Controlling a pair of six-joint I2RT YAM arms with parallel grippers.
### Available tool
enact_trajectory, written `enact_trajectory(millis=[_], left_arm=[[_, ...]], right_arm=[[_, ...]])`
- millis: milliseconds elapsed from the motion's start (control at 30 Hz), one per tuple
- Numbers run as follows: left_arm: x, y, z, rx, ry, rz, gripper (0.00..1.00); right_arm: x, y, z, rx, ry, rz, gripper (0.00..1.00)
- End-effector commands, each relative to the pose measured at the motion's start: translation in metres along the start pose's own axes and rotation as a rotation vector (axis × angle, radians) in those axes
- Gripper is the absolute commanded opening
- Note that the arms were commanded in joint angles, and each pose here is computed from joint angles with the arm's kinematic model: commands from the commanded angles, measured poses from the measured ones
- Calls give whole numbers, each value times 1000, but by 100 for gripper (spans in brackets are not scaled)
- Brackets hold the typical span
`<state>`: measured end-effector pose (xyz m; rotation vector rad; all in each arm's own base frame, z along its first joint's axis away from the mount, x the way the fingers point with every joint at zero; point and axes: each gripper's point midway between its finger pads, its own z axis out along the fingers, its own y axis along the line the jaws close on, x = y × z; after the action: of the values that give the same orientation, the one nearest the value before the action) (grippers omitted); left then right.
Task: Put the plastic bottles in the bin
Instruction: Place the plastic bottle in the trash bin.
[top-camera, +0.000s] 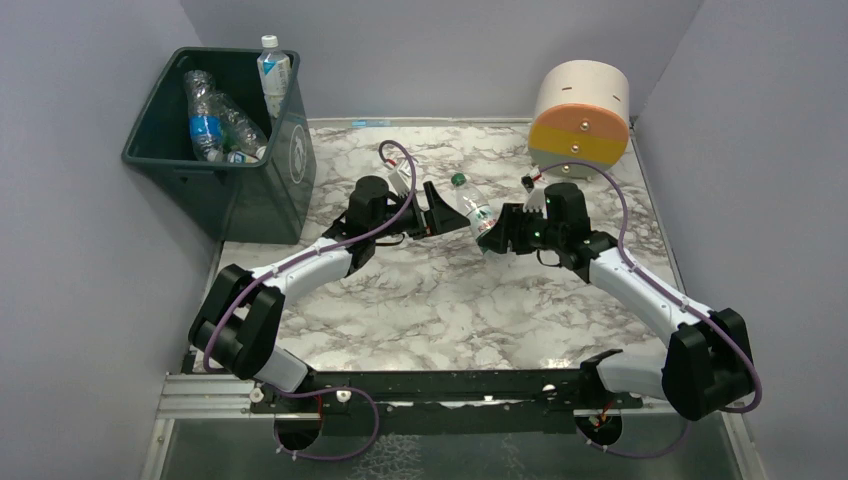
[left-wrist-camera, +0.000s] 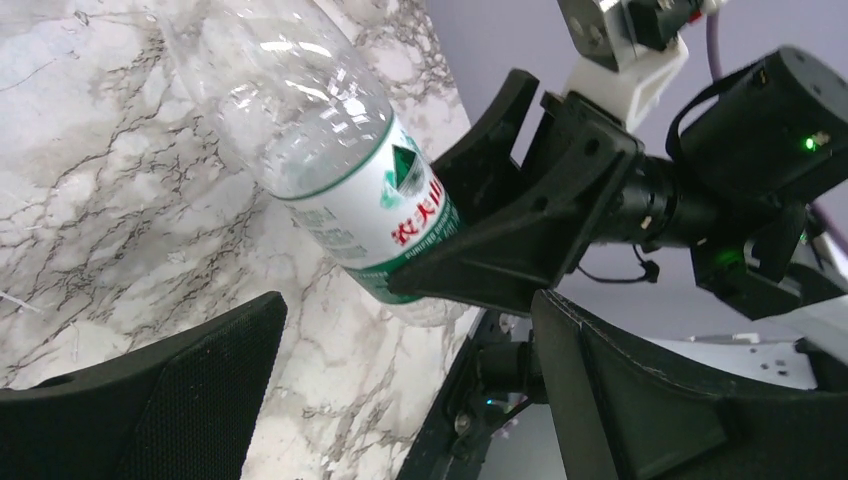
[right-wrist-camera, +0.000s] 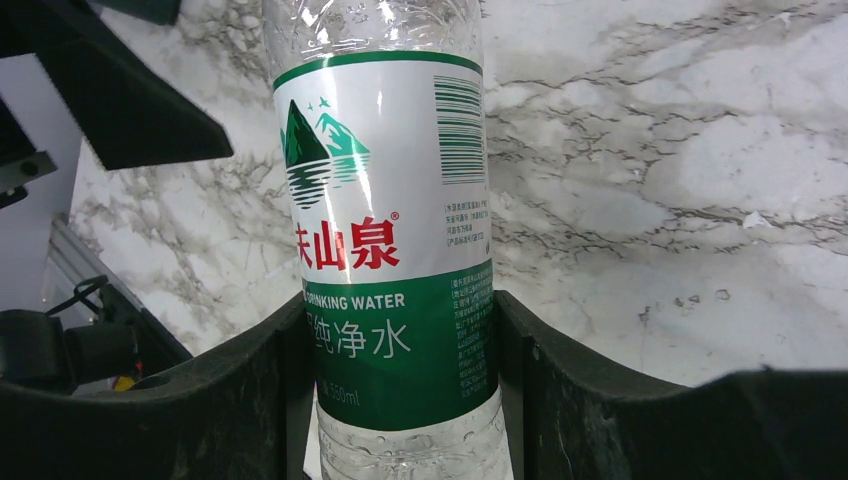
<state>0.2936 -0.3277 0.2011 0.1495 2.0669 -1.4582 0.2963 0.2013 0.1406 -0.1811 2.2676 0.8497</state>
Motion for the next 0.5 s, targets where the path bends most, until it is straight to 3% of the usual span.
enact_trajectory(millis=[0, 467], left_arm=[[-16, -15, -11, 71, -60, -74, 99], [-30, -8, -18, 90, -158, -188, 99]], right_arm=[[-24, 34, -13, -88, -72, -43, 58], [-16, 70, -11, -162, -51, -51, 58]])
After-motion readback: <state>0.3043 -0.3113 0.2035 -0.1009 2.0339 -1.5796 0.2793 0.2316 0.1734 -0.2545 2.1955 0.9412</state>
